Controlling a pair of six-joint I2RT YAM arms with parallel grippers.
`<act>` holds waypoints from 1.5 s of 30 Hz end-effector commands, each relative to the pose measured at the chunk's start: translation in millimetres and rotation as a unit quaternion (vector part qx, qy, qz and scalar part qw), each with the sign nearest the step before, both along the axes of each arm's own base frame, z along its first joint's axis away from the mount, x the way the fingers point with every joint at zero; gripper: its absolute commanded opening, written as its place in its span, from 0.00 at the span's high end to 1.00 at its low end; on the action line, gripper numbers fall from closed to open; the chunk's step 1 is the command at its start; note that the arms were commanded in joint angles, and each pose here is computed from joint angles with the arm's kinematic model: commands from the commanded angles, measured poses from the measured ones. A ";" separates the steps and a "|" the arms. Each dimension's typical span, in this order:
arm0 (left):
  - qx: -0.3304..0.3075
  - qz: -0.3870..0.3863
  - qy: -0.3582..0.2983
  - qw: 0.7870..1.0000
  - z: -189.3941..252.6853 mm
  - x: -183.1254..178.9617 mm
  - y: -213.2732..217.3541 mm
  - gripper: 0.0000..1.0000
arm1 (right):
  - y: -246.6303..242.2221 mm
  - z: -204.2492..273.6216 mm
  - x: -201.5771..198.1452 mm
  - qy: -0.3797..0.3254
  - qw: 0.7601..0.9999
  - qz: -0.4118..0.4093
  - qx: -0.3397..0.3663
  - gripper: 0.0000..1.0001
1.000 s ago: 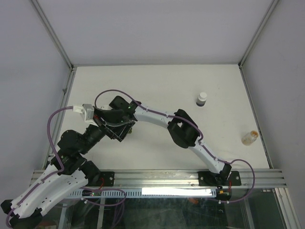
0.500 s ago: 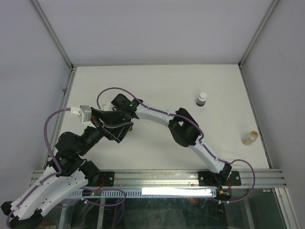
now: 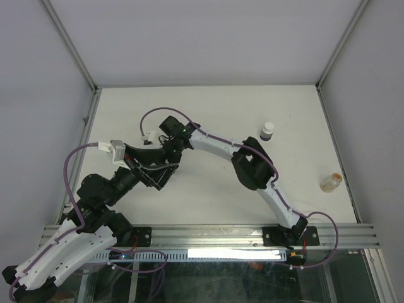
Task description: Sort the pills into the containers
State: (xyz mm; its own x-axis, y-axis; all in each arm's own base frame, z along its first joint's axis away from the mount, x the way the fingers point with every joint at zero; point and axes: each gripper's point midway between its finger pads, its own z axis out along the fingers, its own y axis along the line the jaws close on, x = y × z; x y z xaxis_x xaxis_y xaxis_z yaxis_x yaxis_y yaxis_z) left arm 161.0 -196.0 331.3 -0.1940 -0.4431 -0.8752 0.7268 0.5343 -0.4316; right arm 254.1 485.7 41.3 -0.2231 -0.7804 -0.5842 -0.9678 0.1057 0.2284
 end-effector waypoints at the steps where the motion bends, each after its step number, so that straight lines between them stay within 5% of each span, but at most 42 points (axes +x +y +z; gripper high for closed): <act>1: -0.039 -0.020 -0.031 0.999 27.0 -12.1 2.7 0.01 | -35.5 118.7 18.7 -0.012 0.994 0.003 0.108 0.17; 8: -0.025 -0.003 -0.060 0.998 52.2 -2.1 0.7 0.01 | -159.3 204.3 93.6 -0.135 0.971 -0.151 0.124 0.02; 12: -0.018 0.015 -0.072 0.997 70.0 7.5 -0.3 0.01 | -249.1 278.3 128.1 -0.146 0.922 -0.299 0.196 0.01; 16: -0.017 0.022 -0.081 0.996 100.3 13.2 -2.6 0.01 | -304.4 354.4 116.3 -0.159 0.890 -0.333 0.267 0.01; 23: -0.008 0.021 -0.102 0.995 155.4 8.3 0.7 0.01 | -325.0 422.9 68.4 -0.250 0.860 -0.334 0.295 0.01; 28: 0.003 0.013 -0.102 0.995 165.5 5.1 0.1 0.01 | -345.6 436.1 39.9 -0.301 0.808 -0.383 0.331 0.01; 45: 0.016 -0.019 -0.074 0.997 141.5 -4.2 -5.9 0.01 | -354.6 423.0 -19.1 -0.288 0.783 -0.401 0.377 0.00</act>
State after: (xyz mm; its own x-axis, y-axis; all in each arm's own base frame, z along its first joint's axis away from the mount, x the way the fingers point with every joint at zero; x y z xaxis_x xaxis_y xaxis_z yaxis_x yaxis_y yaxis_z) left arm 163.0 -204.2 475.3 -0.0714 -0.4112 -0.9088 0.7918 0.5306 -0.3023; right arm 238.8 135.1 448.6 -0.0381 0.0513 -0.9980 -0.6419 0.7641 0.0637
